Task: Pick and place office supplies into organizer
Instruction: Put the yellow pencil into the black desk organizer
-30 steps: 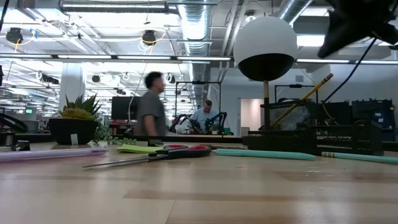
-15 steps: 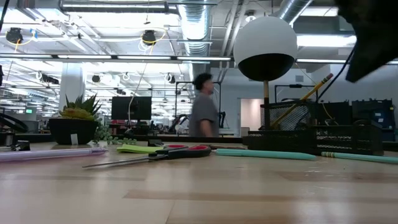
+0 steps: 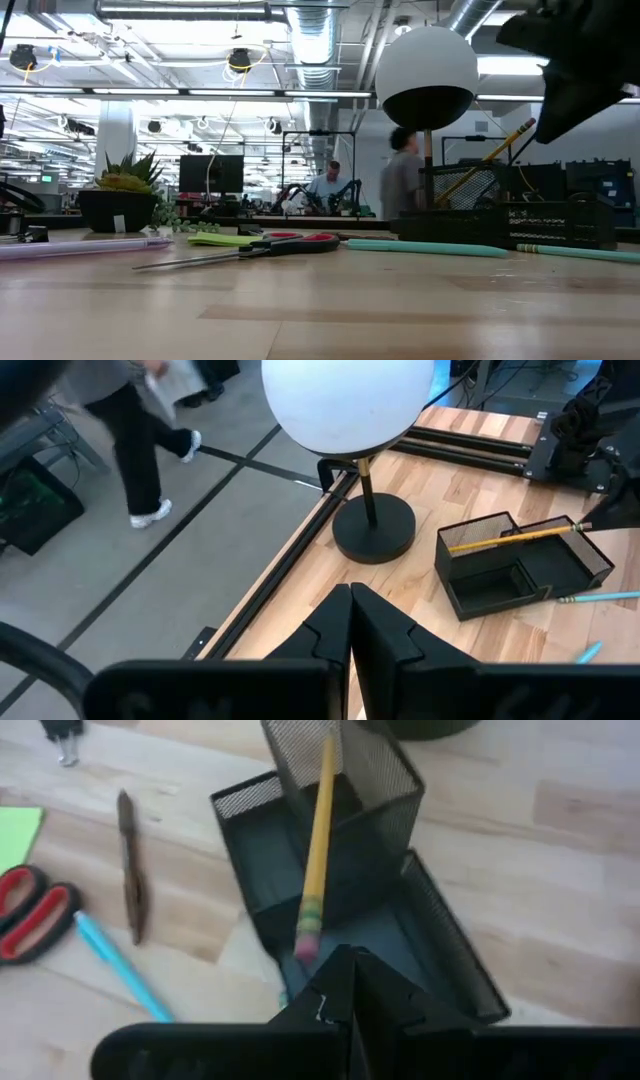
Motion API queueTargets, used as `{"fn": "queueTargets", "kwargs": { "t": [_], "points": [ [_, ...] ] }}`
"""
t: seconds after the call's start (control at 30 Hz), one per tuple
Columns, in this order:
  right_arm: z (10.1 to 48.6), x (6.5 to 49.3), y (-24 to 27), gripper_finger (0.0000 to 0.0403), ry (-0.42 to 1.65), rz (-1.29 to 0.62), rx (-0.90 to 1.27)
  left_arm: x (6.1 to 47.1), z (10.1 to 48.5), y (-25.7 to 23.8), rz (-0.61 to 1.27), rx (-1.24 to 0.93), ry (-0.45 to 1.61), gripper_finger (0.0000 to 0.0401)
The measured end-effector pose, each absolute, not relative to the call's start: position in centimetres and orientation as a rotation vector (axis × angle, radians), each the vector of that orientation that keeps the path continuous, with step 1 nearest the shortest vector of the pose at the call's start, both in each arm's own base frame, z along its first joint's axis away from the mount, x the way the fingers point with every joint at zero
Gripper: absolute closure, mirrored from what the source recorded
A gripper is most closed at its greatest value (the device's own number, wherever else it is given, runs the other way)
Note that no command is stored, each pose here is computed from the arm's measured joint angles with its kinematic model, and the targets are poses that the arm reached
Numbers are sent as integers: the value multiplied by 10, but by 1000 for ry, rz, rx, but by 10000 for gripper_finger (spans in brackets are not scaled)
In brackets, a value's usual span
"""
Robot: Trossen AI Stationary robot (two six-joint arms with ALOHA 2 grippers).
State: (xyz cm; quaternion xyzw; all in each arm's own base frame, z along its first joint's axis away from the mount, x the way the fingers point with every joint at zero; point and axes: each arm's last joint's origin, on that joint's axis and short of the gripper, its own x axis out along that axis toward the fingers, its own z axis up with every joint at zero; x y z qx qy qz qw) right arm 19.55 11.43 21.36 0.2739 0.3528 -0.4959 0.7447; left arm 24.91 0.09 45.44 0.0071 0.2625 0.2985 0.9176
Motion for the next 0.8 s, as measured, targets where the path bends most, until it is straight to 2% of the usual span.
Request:
{"fn": "queueTargets", "kwargs": {
  "t": [0.2,0.5,0.67,0.8],
  "points": [
    [225,196,93,403,714,-1132,576,249,454,1,614,15,540,401],
    [267,175,73,403,559,-1003,655,249,454,1,616,13,540,401],
    [281,163,74,403,712,-800,682,250,454,0,577,-3,546,401],
    [285,148,70,403,822,-763,666,250,454,0,563,-4,549,401]
  ]
}}
